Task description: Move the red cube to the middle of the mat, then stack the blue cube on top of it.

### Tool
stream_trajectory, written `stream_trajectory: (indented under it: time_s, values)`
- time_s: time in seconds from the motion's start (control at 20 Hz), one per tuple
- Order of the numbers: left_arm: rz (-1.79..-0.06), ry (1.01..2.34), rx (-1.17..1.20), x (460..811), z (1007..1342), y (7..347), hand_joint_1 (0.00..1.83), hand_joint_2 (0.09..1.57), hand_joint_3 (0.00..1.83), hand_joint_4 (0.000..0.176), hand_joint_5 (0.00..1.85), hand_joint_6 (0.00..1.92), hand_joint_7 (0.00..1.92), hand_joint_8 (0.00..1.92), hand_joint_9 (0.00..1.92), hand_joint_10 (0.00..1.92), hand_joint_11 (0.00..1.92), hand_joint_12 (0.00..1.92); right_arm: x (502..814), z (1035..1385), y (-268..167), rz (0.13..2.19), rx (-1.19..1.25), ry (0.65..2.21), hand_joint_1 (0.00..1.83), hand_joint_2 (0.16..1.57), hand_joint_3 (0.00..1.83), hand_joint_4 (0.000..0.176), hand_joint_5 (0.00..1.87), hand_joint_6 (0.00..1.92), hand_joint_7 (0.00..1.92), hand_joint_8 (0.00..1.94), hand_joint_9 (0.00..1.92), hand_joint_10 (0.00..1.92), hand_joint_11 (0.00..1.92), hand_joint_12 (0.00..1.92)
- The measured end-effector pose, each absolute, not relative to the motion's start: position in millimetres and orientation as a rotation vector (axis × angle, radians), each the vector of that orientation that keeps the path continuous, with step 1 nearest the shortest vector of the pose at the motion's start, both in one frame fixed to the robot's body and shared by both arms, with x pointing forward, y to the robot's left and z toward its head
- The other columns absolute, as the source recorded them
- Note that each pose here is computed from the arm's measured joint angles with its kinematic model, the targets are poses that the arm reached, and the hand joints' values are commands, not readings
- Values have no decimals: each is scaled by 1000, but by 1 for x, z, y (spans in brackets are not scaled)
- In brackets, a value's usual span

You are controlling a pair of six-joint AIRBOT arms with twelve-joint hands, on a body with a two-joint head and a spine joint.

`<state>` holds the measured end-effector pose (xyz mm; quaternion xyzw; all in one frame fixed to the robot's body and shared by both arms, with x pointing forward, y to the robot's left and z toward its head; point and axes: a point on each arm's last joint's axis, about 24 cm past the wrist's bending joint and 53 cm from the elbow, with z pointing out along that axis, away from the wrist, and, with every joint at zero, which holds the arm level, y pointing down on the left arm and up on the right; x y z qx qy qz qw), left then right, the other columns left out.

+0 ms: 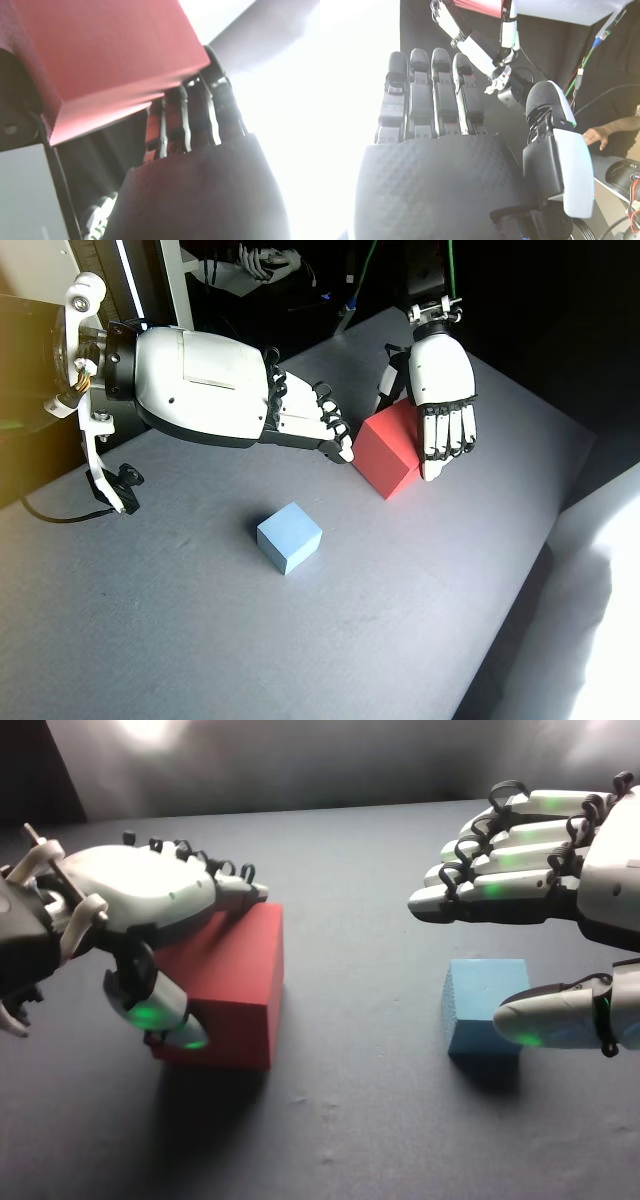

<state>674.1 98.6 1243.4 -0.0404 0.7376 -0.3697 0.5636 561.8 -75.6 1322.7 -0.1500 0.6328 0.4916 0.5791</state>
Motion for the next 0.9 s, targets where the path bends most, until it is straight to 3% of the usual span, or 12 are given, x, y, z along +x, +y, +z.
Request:
stream_trajectory:
  time_s: [0.25, 0.45, 0.65, 0.8, 0.9]
  values:
    - [-892, 1707, -158, 671, 1260, 96, 1238, 1187, 0, 0, 640, 13, 253, 1018, 189, 1166, 0, 1474, 562, 1323, -76, 1150, -350, 1480, 0, 1286, 0, 0, 281, 0, 280, 0, 251, 1, 0, 560]
    - [-891, 1677, -243, 676, 1269, 99, 1203, 1184, 0, 0, 650, 17, 303, 948, 218, 1133, 0, 1475, 562, 1323, -76, 1150, -351, 1480, 0, 1288, 0, 0, 265, 0, 270, 0, 246, 0, 0, 563]
    - [-922, 1677, -274, 669, 1269, 80, 1219, 1177, 0, 0, 636, 9, 303, 894, 213, 1100, 0, 1456, 562, 1323, -75, 1150, -351, 1480, 0, 1289, 0, 0, 279, 1, 296, 1, 268, 2, 0, 604]
    - [-943, 1684, -283, 664, 1268, 67, 1176, 1185, 1, 0, 597, 4, 247, 962, 172, 1140, 0, 1414, 562, 1323, -76, 1150, -350, 1480, 0, 1296, 1, 0, 266, 0, 272, 2, 241, 4, 0, 525]
    - [-939, 1681, -301, 664, 1267, 66, 1191, 1151, 0, 0, 637, 23, 310, 901, 228, 1061, 0, 1412, 562, 1323, -75, 1150, -351, 1480, 0, 1290, 0, 0, 259, 2, 274, 2, 250, 6, 0, 563]
